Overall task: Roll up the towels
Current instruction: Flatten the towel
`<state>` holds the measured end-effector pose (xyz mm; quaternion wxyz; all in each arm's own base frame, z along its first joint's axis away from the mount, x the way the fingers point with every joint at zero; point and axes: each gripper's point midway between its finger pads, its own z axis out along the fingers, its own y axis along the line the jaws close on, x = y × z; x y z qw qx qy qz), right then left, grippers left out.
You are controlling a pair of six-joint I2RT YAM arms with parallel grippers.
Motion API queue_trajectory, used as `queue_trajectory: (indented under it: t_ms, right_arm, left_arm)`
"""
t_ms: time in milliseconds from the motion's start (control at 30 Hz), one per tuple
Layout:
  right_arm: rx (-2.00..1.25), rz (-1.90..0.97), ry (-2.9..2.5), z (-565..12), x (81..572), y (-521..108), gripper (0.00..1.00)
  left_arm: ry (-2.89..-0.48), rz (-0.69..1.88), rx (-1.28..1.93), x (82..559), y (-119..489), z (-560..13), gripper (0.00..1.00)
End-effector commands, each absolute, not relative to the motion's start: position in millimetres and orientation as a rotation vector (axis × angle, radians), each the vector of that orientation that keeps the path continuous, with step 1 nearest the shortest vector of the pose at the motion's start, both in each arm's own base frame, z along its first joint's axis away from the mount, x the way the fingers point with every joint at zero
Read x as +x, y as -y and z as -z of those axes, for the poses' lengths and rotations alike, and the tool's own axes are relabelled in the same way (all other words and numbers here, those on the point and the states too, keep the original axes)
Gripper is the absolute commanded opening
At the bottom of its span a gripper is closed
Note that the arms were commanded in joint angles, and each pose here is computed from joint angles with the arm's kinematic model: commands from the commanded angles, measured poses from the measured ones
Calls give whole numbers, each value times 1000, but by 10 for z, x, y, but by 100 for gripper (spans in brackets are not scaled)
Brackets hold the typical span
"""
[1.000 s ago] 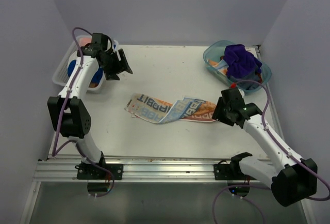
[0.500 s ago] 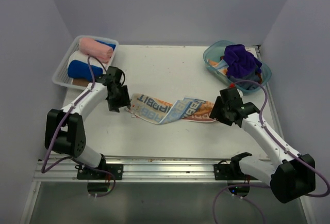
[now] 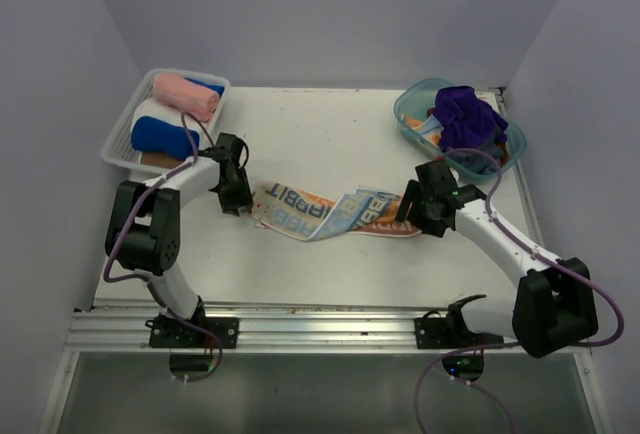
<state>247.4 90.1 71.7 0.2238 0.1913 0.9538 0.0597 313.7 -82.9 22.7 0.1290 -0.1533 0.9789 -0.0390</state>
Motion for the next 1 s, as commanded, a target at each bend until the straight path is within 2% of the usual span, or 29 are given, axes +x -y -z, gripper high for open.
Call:
queue_trajectory:
  t_ms: [0, 67, 100, 133, 333, 500, 667, 700, 733, 767, 800, 833, 900, 967]
  right_arm:
    - [516, -232, -2538, -933, 2821, -1018, 71]
    - [514, -184, -2539, -911, 2852, -968, 71]
    - [512, -167, -2536, -917, 2881, -953, 71]
    - [511, -136, -2549, -877, 2877, -919, 71]
    - [416, -178, -2540, -994, 2990, -1139, 66]
    - [302, -67, -2512, -1170, 3249, -1300, 68]
    - [160, -41, -2516, -1208, 3521, -1645, 74]
    - [144, 1, -2550, -1061, 3573, -1668, 74]
    - [124, 22, -2560, -1034, 3617, -1678, 74]
    - [113, 11, -2543, -1100, 3733, -1739, 75]
    - [93, 48, -2578, -942, 3778, -1755, 75]
    - [70, 71, -2585, -913, 3818, -1755, 74]
    - [36, 64, -2610, -792, 3925, -1851, 73]
    - [-3, 10, -2646, -703, 3955, -1984, 72]
  left_arm:
    - [-2778, 164, -441, 3382, 893, -272, 37]
    - [-2792, 196, -437, 3357, 935, -278, 24]
    - [-2785, 201, -436, 3366, 939, -310, 9]
    - [-2786, 203, -431, 3364, 941, -318, 0]
    - [-2758, 188, -429, 3348, 904, -565, 0]
    - [-2691, 221, -433, 3348, 908, -864, 0]
    - [-2689, 230, -429, 3330, 915, -859, 0]
    - [-2702, 235, -424, 3320, 925, -825, 5]
    - [-2715, 229, -415, 3306, 922, -785, 16]
    - [-2731, 227, -417, 3296, 925, -707, 31]
    - [-2733, 215, -420, 3298, 912, -663, 56]
    - [-2720, 211, -415, 3334, 908, -628, 64]
    - [-2754, 189, -417, 3313, 894, -500, 64]
    - [-2785, 176, -413, 3288, 889, -406, 60]
